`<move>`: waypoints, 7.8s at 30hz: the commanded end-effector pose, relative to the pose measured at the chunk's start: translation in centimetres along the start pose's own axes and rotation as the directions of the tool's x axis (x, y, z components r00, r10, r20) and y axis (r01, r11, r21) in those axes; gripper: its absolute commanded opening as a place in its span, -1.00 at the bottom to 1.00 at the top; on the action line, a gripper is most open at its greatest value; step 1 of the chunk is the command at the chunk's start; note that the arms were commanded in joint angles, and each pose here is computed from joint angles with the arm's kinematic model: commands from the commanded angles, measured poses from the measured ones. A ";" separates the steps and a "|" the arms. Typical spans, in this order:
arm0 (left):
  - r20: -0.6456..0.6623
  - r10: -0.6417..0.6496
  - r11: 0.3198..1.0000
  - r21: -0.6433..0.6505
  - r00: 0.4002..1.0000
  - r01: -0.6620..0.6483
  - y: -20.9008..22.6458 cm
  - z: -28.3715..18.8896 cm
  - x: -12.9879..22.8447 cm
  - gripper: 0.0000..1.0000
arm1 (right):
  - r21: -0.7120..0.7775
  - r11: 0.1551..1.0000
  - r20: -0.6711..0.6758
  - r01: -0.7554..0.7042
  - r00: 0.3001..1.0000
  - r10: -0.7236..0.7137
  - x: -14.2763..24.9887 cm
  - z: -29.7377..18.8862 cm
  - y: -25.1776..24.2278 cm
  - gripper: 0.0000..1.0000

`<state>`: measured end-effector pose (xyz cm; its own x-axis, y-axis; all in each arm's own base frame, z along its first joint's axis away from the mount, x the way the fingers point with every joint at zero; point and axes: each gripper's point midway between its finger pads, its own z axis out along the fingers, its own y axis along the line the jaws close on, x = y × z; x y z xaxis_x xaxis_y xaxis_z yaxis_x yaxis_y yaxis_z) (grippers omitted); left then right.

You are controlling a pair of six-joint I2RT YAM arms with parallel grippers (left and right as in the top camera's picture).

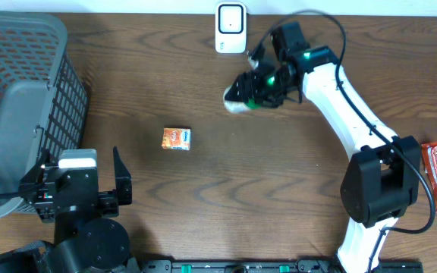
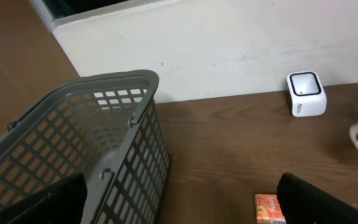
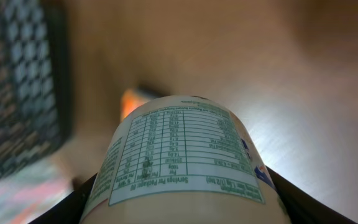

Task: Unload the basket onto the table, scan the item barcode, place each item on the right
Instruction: 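Carry the jar to the white scanner and hold it at the window, then carry the jar right and set it at the table's right edge, then reach the right gripper left over the orange snack packet, then grasp the orange packet with the right gripper and lift it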

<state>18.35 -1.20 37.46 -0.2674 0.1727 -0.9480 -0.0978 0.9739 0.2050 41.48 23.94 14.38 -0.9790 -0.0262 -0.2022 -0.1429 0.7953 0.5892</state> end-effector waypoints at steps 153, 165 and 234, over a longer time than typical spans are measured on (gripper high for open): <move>0.003 -0.009 1.000 -0.007 1.000 0.009 0.3 0.0 -0.1 0.96 | 0.408 0.773 0.262 -0.485 0.874 0.410 -6.4 -14.2 -11.0 0.98; 0.003 -0.009 1.000 -0.007 1.000 0.009 0.3 0.0 -0.1 0.96 | 0.432 0.845 0.078 -0.314 0.947 0.312 2.0 2.4 6.3 0.99; 0.003 -0.009 1.000 -0.007 1.000 0.009 0.3 0.0 -0.1 0.96 | 0.514 0.856 -0.082 -0.061 0.989 0.120 10.7 21.6 3.7 0.38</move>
<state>18.35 -1.19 37.47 -0.2671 0.1720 -0.9482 -0.0979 0.9740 0.2043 34.55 40.02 0.57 -0.9938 -0.0035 -0.1113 -0.0212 0.9872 0.1579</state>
